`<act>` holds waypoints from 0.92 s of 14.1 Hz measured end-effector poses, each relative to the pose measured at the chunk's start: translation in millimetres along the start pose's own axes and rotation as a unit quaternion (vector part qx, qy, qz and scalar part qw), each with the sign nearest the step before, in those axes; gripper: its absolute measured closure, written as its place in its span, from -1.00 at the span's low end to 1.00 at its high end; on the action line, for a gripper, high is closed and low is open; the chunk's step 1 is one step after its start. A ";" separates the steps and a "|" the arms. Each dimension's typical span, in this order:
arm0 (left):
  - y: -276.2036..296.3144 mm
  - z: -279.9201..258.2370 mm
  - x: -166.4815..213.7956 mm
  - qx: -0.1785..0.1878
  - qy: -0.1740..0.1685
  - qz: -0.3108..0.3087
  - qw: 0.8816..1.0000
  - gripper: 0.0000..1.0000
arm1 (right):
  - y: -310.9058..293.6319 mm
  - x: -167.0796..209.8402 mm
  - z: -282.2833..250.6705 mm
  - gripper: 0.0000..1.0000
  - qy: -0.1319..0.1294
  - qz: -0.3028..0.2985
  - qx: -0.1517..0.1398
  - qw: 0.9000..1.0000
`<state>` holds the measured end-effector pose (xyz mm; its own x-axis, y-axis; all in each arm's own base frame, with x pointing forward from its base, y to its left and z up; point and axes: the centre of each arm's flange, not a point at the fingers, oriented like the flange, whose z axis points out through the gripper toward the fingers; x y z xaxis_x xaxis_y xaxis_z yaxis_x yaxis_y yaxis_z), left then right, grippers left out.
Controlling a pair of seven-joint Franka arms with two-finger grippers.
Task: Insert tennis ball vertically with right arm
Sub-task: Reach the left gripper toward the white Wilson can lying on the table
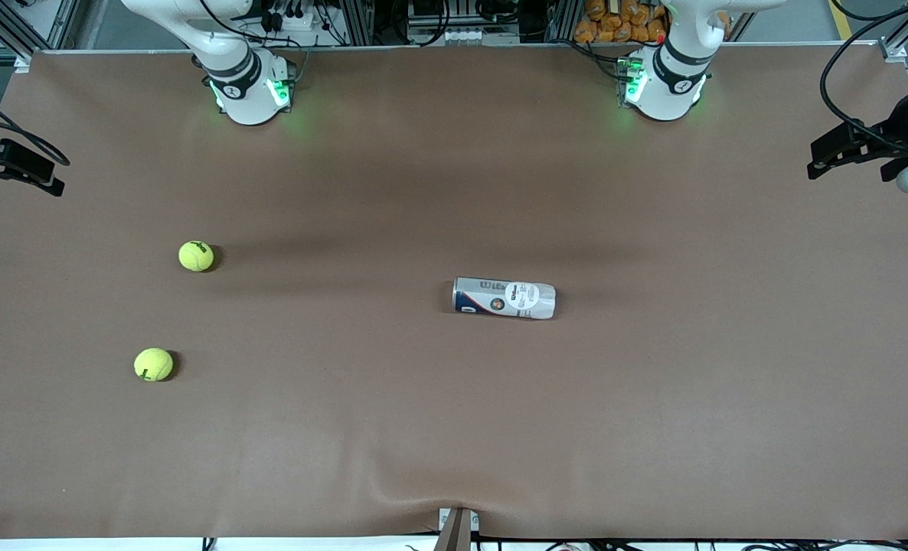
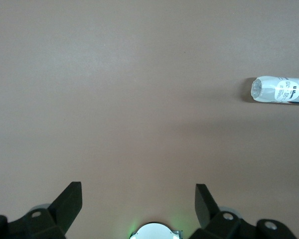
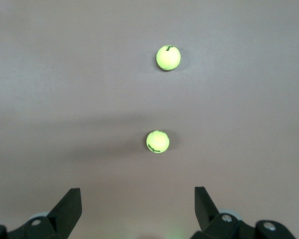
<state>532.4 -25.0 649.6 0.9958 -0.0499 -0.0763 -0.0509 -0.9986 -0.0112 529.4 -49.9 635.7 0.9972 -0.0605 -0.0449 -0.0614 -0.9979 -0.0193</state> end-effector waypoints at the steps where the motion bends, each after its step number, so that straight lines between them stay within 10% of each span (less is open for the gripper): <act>1: 0.0 0.0 0.0 0.000 0.000 0.000 1.000 -1.00 | 0.0 0.0 0.0 -1.00 0.000 0.000 0.000 1.000; 13: 29.0 10.1 5.7 0.002 -0.010 0.036 0.999 -1.00 | -0.2 0.2 0.0 -1.00 0.000 0.000 0.000 1.000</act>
<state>535.8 -54.2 638.8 0.9878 -0.1213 -0.0972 -0.1227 -0.9924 -0.0088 529.7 -49.7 635.7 0.9972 -0.0601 -0.0447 -0.0611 -0.9979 -0.0192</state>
